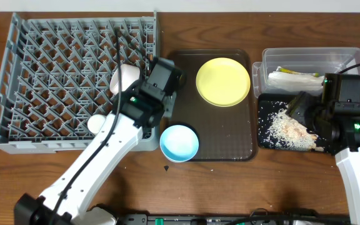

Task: Sort waste into correct bins and load items into the dishwasher
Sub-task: 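Reach the right gripper to the light-blue bowl and grasp its rim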

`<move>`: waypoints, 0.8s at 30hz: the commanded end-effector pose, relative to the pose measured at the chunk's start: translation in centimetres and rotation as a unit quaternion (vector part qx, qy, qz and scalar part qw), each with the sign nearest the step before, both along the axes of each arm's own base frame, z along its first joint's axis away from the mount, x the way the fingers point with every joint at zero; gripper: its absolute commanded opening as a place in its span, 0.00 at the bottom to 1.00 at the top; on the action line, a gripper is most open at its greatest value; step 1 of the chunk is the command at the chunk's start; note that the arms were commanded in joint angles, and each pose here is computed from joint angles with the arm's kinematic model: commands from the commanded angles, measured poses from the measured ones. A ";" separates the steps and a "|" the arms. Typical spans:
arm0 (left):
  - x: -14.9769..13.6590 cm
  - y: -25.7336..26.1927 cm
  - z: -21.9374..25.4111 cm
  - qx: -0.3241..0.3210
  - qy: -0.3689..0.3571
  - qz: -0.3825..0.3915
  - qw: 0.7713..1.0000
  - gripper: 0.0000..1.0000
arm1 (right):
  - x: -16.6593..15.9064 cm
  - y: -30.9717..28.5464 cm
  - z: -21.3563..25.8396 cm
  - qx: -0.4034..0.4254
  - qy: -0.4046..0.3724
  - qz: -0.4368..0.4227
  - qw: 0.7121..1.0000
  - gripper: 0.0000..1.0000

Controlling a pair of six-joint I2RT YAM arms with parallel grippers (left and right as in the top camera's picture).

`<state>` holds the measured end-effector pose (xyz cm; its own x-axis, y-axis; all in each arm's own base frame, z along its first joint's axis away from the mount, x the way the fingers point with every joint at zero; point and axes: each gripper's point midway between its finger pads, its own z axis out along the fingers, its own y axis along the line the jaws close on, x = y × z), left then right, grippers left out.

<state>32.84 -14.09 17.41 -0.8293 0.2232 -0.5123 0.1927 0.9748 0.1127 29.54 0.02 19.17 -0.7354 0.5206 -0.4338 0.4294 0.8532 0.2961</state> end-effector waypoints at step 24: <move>-8.5 0.6 6.6 -0.161 0.019 0.029 0.986 0.51 | -3.2 25.3 -12.7 0.133 0.103 0.379 0.910 0.49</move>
